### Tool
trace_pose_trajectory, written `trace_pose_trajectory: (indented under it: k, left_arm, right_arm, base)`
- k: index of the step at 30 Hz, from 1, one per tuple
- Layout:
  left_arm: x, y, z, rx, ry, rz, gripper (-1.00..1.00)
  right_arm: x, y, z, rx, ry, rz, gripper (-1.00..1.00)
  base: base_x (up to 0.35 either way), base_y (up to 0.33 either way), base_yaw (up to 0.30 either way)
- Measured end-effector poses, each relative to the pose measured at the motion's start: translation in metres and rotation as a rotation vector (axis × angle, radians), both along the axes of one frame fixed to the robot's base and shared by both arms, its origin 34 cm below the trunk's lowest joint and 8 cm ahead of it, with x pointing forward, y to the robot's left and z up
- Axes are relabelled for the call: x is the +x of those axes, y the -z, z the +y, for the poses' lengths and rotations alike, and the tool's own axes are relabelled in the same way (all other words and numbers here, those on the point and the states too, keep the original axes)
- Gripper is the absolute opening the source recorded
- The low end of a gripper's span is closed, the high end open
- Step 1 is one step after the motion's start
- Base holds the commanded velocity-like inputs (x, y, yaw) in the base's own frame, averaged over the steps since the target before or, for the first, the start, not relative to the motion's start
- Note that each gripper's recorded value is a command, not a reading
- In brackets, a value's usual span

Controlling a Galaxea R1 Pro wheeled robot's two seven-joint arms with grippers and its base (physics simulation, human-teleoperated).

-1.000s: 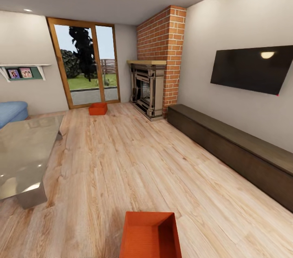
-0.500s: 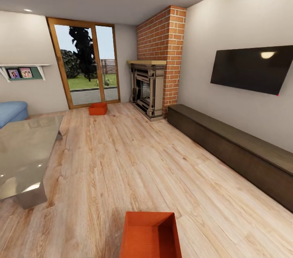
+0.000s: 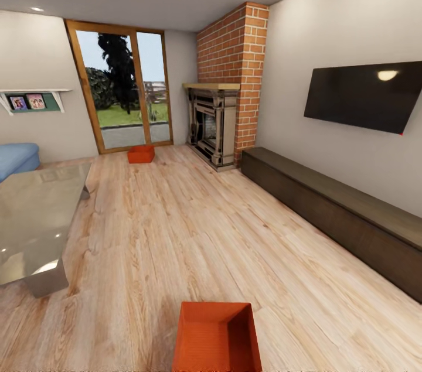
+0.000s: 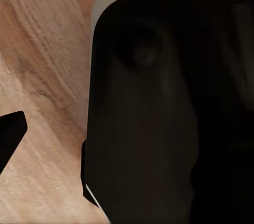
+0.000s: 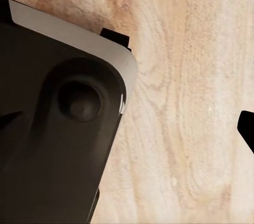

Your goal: Move the two storage containers from the living room to the garage. In the garage, place one container on the floor and stack the other container on top of it (either order is fine).

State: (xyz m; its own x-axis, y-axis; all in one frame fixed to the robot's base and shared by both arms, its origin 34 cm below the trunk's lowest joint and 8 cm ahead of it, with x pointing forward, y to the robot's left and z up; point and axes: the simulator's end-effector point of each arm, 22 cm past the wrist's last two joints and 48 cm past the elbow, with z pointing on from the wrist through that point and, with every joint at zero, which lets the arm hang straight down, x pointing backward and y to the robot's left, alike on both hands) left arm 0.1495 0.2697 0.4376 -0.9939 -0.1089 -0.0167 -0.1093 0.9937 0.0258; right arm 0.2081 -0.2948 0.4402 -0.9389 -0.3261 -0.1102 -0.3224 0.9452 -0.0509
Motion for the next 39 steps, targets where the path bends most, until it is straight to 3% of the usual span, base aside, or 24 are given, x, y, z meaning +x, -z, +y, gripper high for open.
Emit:
trace_pose_trajectory:
  k: [39]
  left_arm:
    - [-0.022,0.0,0.003,0.006,0.018,0.059,1.0]
  right_arm:
    - [-0.024,0.003,-0.001,-0.001,-0.001,0.061,1.0]
  base:
    - [0.0,0.0,0.0]
